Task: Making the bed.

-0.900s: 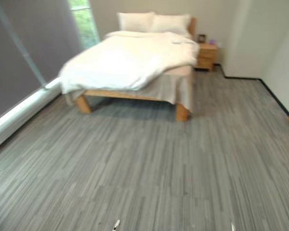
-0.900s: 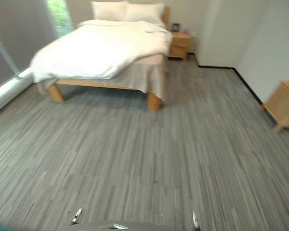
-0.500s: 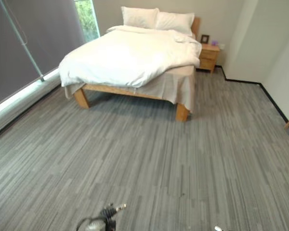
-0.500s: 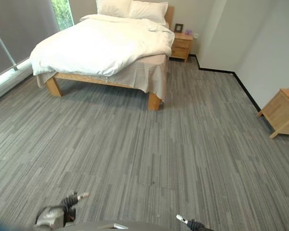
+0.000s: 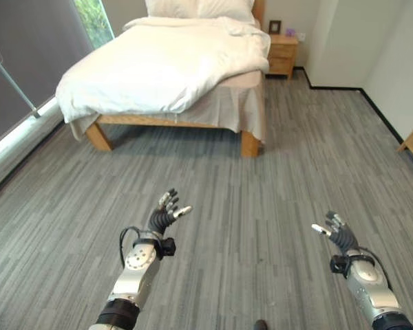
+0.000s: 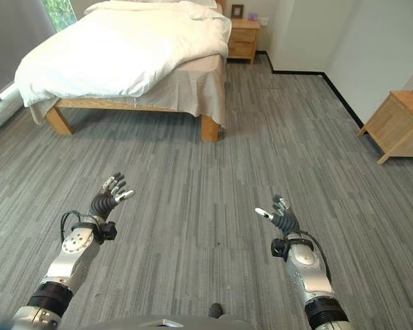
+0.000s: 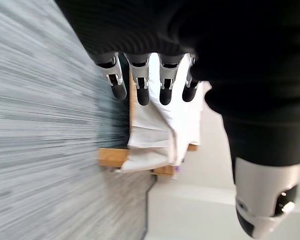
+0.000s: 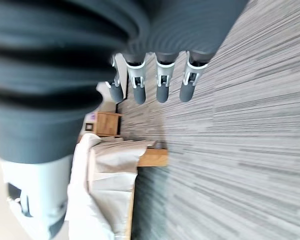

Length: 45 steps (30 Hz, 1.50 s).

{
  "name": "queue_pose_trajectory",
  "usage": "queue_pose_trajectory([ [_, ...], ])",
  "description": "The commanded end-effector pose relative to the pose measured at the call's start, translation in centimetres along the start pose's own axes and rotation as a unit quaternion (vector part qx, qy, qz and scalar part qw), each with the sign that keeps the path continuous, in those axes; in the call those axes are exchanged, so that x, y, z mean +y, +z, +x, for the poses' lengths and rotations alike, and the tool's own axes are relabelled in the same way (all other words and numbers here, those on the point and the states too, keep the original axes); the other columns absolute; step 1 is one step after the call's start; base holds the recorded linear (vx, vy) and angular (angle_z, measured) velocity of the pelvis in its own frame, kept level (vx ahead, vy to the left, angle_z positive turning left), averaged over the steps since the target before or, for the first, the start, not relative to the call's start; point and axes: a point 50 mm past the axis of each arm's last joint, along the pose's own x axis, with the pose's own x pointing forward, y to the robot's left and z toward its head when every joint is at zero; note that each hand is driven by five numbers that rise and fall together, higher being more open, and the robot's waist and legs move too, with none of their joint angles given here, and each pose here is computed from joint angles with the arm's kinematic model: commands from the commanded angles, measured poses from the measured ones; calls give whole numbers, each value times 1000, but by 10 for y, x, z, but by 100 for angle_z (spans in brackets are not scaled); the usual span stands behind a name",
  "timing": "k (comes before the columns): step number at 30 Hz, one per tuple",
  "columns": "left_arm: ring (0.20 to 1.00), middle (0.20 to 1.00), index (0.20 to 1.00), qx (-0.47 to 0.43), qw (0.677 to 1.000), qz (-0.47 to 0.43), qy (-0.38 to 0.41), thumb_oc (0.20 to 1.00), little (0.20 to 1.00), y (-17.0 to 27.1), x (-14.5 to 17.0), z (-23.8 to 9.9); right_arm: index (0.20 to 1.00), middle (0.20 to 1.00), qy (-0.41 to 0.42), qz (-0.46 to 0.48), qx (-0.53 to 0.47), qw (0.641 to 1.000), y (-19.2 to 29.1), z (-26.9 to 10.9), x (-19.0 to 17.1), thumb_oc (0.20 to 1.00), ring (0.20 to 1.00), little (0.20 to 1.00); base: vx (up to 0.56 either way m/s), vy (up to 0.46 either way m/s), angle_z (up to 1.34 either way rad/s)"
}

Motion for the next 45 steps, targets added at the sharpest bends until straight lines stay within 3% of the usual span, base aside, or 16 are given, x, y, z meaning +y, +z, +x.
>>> queue_pose_trajectory([
  [1,1000,1000,1000,12,999,-8,32,1000,1000,-7,6,7,1000,1000,14,41,-35,998,10,5,17,1000,1000,1000,46,52,-1],
  [7,1000,1000,1000,39,997,-12,58,1000,1000,-24,9,-2,1000,1000,39,3,-55,998,21,10,37,1000,1000,1000,37,79,-3],
  [14,1000,1000,1000,20,998,-7,66,1000,1000,-12,9,3,1000,1000,70,-18,-89,993,45,21,57,1000,1000,1000,118,137,-23],
  [19,1000,1000,1000,11,998,-2,57,1000,1000,-8,5,6,1000,1000,61,-23,-86,994,42,19,48,1000,1000,1000,516,-110,1],
  [26,1000,1000,1000,15,1000,4,-16,1000,1000,-11,-30,7,1000,1000,28,-10,-49,998,15,0,21,1000,1000,1000,599,-274,64],
  [29,1000,1000,1000,9,1000,-11,-27,1000,1000,-6,-37,11,1000,1000,26,32,-56,998,19,1,23,1000,1000,1000,498,-380,34],
  [32,1000,1000,1000,-27,998,-35,-37,1000,1000,13,-45,18,1000,1000,75,-6,-92,993,43,11,35,1000,1000,1000,625,-330,-18],
  [35,1000,1000,1000,-57,997,-48,-22,1000,1000,16,-25,5,1000,1000,164,51,-110,979,51,8,57,1000,1000,1000,894,42,-74],
  [42,1000,1000,1000,-45,996,-49,65,1000,1000,6,17,-14,1000,1000,154,6,-91,984,39,5,60,1000,1000,1000,645,211,-87],
  [45,1000,1000,1000,-31,997,-43,51,1000,1000,-1,8,-14,1000,1000,152,16,-63,986,22,-4,62,1000,1000,1000,574,315,90],
])
